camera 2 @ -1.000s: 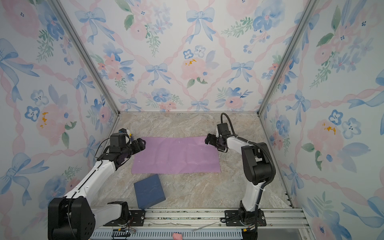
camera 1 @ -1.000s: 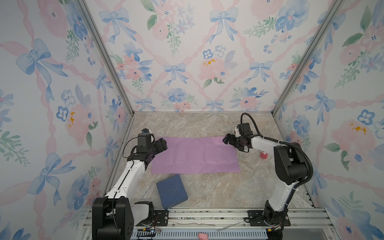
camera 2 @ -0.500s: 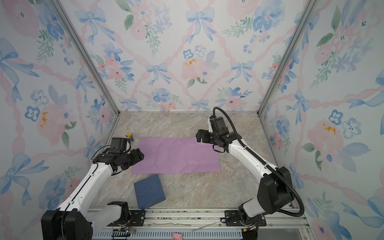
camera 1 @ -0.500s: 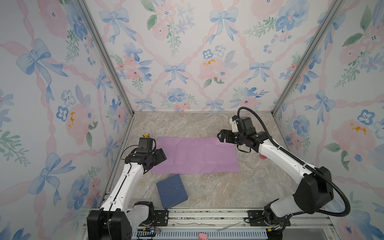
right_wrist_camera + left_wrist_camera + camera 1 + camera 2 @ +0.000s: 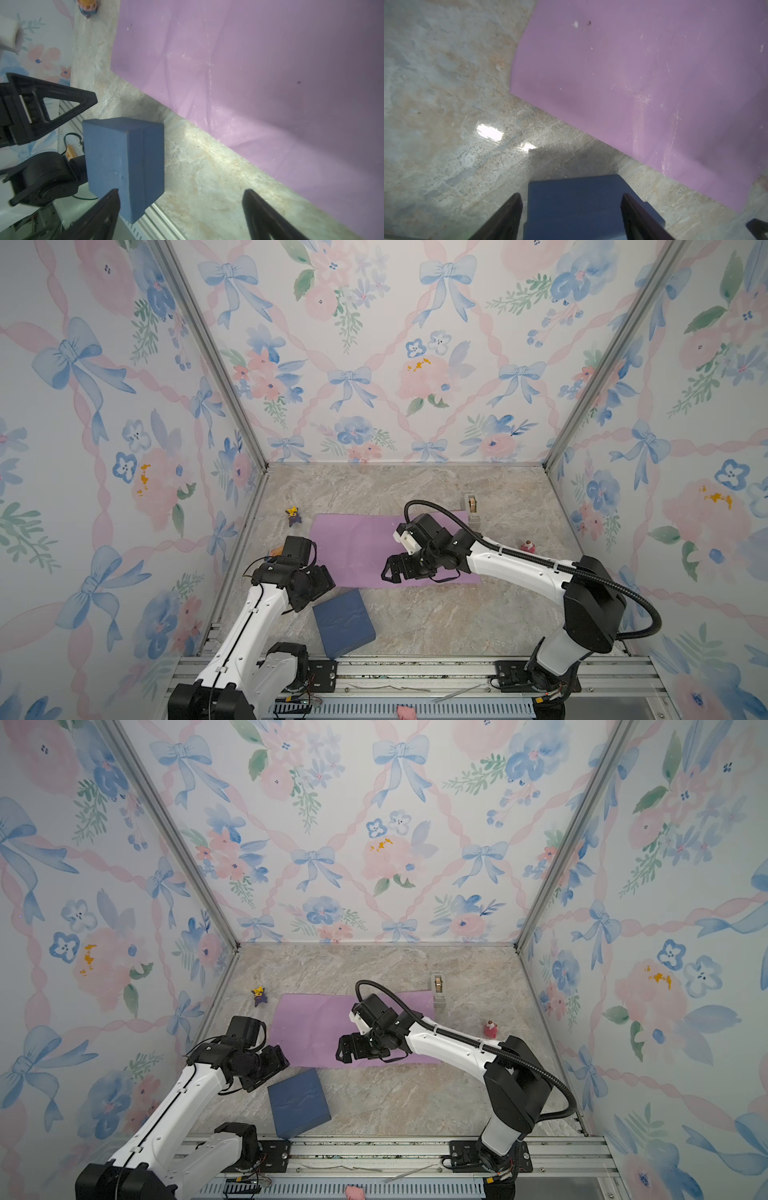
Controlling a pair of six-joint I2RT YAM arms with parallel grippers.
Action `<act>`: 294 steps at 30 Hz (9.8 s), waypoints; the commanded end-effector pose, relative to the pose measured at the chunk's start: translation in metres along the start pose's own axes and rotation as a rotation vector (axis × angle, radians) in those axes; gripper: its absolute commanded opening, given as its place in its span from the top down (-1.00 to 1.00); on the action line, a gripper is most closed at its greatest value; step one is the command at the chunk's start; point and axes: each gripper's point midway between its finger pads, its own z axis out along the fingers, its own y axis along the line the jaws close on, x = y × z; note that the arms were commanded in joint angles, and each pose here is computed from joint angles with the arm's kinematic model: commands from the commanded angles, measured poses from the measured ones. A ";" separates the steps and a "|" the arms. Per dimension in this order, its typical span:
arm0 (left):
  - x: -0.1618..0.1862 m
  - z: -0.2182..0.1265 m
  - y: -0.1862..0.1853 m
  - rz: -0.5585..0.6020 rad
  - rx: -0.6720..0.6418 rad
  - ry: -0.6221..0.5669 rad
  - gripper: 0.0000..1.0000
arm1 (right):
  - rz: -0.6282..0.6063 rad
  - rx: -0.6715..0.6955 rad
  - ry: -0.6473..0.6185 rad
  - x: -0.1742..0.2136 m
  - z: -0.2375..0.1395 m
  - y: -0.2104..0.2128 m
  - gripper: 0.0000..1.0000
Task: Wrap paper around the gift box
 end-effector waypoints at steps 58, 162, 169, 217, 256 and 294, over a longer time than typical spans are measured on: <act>0.111 0.022 -0.040 0.252 0.278 0.296 -0.20 | 0.141 -0.096 0.245 0.093 0.047 0.029 -0.32; -0.064 0.088 -0.228 0.405 0.385 0.214 -0.02 | 0.224 0.009 -0.028 -0.138 0.000 -0.086 0.05; -0.067 0.092 -0.225 0.401 0.373 0.211 -0.01 | 0.238 0.007 -0.021 -0.138 0.005 -0.088 0.05; -0.082 0.013 -0.262 0.595 0.452 -0.036 -0.38 | 0.282 0.088 -0.264 -0.104 -0.091 -0.130 -0.65; -0.015 0.083 -0.241 0.687 0.448 0.095 -0.19 | 0.433 -0.119 -0.224 -0.067 -0.076 -0.241 -0.55; -0.015 0.028 -0.271 0.768 0.681 -0.059 -0.16 | 0.293 -0.011 -0.307 -0.093 -0.125 -0.152 0.86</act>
